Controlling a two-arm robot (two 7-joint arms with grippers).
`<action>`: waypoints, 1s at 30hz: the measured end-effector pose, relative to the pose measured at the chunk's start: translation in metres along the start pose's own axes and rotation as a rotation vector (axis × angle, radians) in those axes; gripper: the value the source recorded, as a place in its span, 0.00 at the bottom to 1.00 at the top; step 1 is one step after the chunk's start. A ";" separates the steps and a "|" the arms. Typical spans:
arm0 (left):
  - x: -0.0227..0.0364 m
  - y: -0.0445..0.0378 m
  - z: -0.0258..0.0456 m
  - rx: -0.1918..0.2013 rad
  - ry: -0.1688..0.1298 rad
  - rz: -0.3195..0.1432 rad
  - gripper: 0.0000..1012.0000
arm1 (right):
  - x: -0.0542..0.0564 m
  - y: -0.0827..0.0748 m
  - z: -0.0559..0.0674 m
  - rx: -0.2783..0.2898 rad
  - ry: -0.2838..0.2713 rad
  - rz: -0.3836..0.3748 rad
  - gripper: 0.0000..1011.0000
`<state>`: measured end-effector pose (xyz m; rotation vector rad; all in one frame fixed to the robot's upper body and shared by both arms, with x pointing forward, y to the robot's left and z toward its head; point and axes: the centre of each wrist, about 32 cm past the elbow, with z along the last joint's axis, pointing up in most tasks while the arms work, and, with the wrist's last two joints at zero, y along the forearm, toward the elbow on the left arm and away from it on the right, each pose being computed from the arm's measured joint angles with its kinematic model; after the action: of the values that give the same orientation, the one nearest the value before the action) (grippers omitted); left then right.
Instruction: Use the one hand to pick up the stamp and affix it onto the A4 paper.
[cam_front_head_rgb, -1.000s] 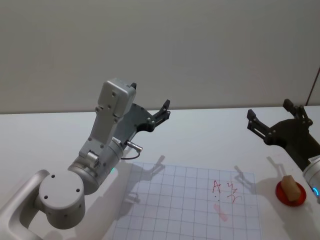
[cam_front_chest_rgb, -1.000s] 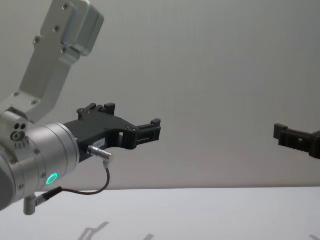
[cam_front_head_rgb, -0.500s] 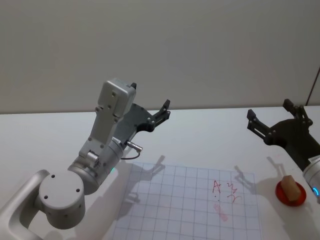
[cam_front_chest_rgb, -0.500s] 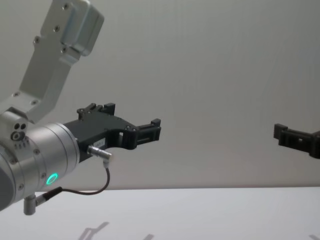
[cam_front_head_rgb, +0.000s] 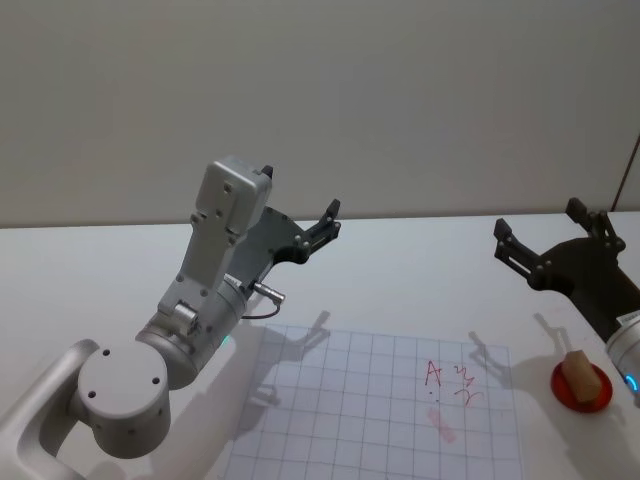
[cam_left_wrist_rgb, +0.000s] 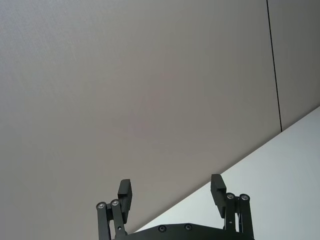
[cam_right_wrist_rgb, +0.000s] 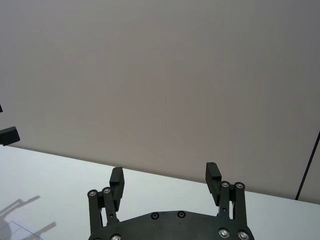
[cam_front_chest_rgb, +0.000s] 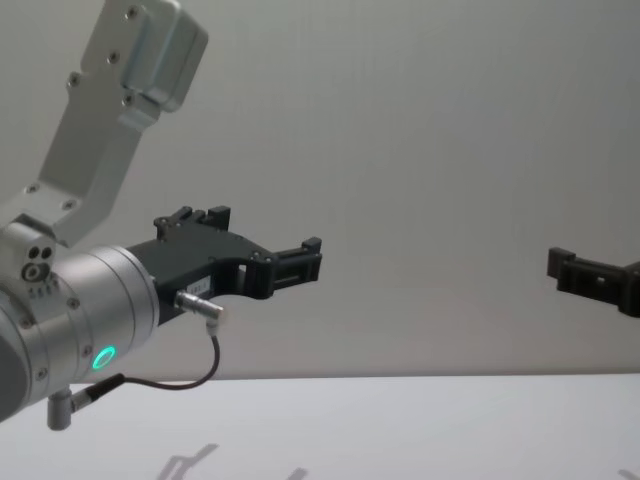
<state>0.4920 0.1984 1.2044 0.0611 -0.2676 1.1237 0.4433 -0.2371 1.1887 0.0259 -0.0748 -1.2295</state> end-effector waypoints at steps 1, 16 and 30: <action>0.0000 0.0000 0.0000 0.000 0.000 0.000 0.99 | 0.000 0.000 0.000 0.000 0.000 0.000 0.99; 0.0000 0.0000 0.0000 0.000 0.000 0.000 0.99 | 0.000 0.000 0.000 0.000 0.000 0.000 0.99; 0.0000 0.0000 0.0000 0.000 0.000 0.000 0.99 | 0.003 -0.007 -0.002 -0.016 -0.003 -0.013 0.99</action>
<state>0.4920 0.1984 1.2044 0.0611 -0.2676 1.1237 0.4381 -0.2426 1.1866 0.0109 -0.0672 -1.2426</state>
